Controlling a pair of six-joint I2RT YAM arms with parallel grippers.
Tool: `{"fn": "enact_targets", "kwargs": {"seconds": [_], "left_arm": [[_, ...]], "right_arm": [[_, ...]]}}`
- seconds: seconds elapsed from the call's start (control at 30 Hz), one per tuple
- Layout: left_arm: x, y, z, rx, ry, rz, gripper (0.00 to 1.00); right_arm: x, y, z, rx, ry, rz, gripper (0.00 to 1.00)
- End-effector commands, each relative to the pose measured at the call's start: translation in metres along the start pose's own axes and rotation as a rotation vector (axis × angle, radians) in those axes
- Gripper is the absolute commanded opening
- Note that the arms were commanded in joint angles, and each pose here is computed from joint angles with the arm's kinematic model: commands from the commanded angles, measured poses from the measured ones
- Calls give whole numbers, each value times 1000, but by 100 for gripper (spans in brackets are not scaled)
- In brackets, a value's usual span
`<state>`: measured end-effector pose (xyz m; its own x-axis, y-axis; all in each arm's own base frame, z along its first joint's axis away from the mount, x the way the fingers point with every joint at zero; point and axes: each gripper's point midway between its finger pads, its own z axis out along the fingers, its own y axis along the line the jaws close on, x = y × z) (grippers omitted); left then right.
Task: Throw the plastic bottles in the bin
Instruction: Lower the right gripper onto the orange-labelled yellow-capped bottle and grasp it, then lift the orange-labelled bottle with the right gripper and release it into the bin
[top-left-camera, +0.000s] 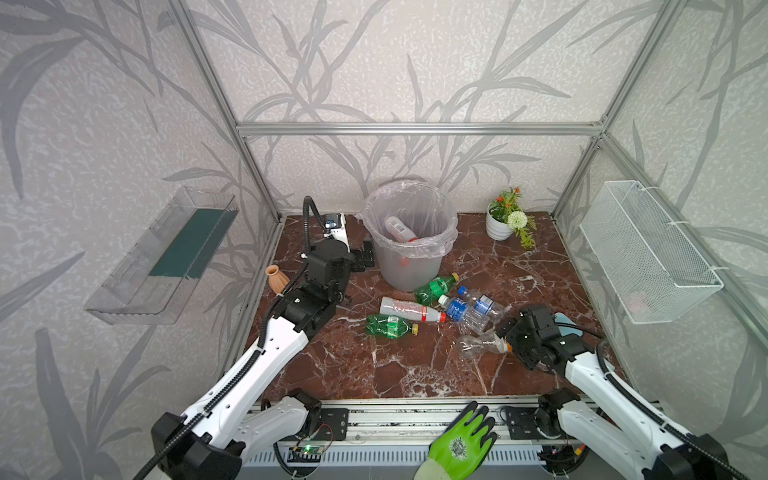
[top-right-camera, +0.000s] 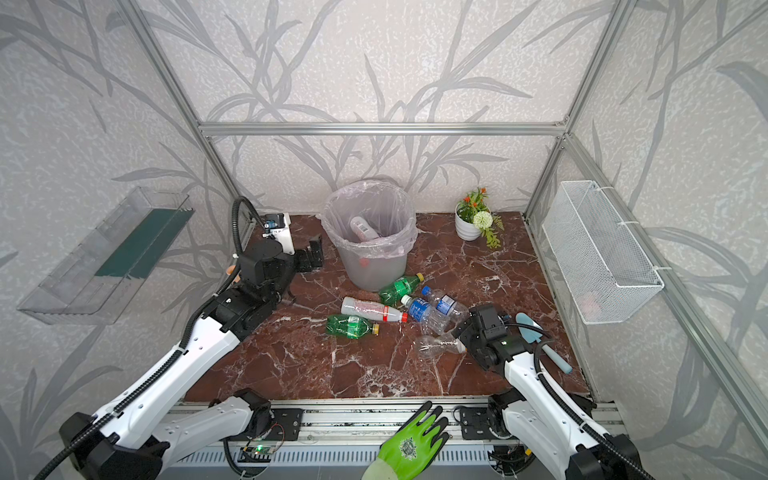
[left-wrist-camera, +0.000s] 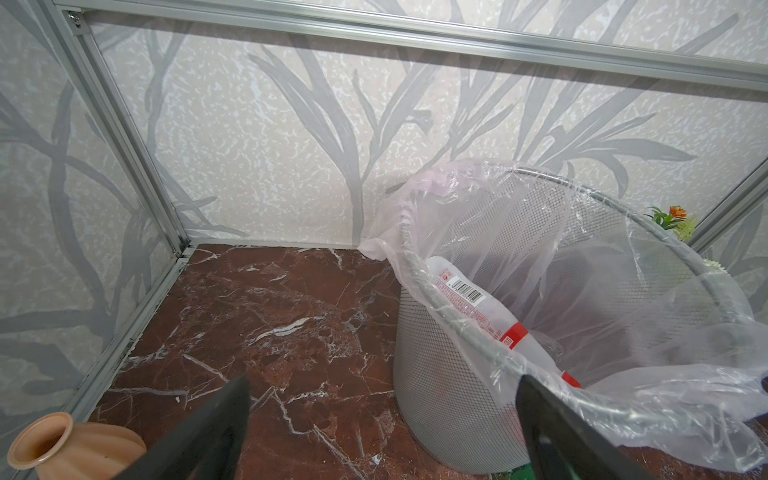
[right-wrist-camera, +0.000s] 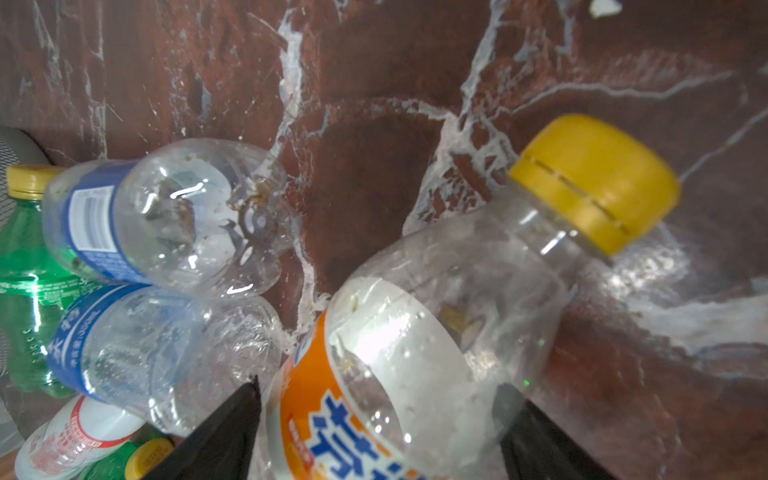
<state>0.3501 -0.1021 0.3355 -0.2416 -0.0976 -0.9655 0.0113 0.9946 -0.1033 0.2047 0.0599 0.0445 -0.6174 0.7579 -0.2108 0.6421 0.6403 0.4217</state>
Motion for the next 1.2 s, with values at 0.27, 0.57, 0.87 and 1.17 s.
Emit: {"fn": "enact_targets", "kwargs": {"seconds": [0.27, 0.57, 0.87, 1.17], "left_arm": [[9, 14, 0, -56, 20, -5, 99], [30, 41, 1, -162, 75, -79, 99], [60, 79, -3, -270, 121, -241, 99], [107, 96, -3, -339, 258, -300, 99]], "right_arm": [[-4, -6, 9, 5, -42, -19, 69], [-25, 35, -16, -209, -163, -70, 52], [-82, 95, -130, -497, -528, -149, 52], [-149, 208, -297, -885, -870, -101, 52]]}}
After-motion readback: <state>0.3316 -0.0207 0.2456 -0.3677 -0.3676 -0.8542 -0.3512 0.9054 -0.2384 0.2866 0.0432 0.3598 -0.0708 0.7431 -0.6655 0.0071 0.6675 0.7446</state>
